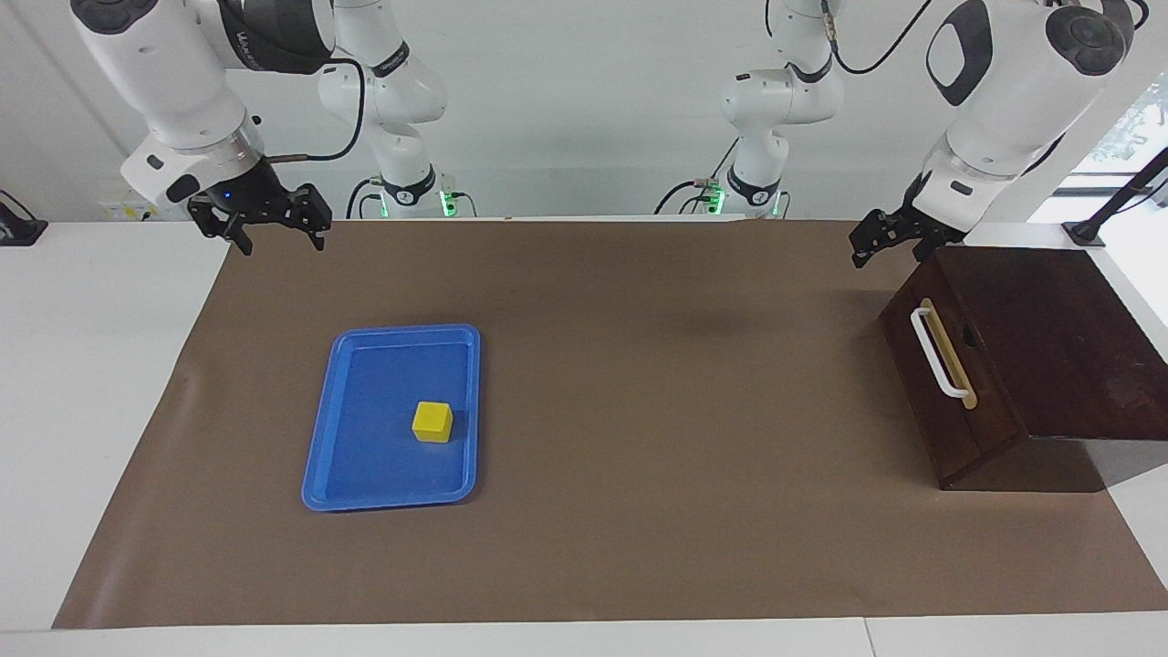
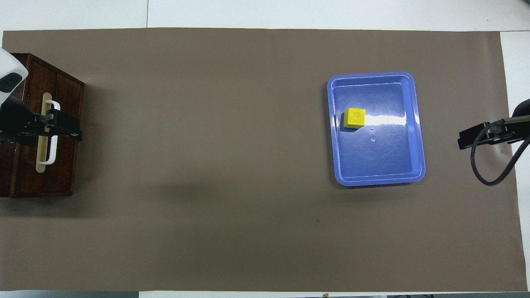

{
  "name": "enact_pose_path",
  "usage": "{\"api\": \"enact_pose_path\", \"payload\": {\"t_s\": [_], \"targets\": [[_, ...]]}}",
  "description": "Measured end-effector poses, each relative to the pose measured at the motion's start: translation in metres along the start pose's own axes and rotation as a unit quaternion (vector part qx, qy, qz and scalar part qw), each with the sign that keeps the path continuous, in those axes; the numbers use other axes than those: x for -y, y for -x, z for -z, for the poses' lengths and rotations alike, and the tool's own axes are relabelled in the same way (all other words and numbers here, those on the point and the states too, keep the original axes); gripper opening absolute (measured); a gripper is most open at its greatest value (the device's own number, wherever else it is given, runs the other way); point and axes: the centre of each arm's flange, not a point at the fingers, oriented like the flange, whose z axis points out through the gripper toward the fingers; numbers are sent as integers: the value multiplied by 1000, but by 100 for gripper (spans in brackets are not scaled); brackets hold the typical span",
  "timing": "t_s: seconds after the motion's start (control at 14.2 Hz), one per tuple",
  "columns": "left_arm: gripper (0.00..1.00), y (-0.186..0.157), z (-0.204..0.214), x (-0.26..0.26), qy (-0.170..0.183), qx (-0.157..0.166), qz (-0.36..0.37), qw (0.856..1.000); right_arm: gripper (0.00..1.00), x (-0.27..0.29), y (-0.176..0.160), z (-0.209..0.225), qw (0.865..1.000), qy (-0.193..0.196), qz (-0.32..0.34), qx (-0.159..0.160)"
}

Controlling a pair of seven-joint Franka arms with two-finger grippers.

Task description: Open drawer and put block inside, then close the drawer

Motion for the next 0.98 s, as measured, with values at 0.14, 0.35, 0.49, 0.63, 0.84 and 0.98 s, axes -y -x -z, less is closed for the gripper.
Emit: {"api": "enact_pose_path", "payload": {"t_s": [0.14, 0.35, 0.49, 0.63, 0.84, 0.98], "targets": [[100, 0, 0, 0, 0, 0, 0, 1000, 100, 0, 0, 0, 1000, 0, 0, 0], [100, 0, 0, 0, 0, 0, 0, 1000, 100, 0, 0, 0, 1000, 0, 0, -1], [100, 0, 0, 0, 0, 0, -1, 1000, 100, -1, -2, 2, 1000, 1, -1, -9], [100, -2, 1, 0, 0, -9, -4, 1000, 100, -1, -4, 3, 1000, 2, -1, -18], [100, -13, -12, 3, -37, -50, -15, 998, 100, -4, -3, 3, 1000, 2, -3, -18], [100, -21, -36, 6, -69, -80, -27, 994, 100, -8, -3, 2, 1000, 1, -7, -17]]}}
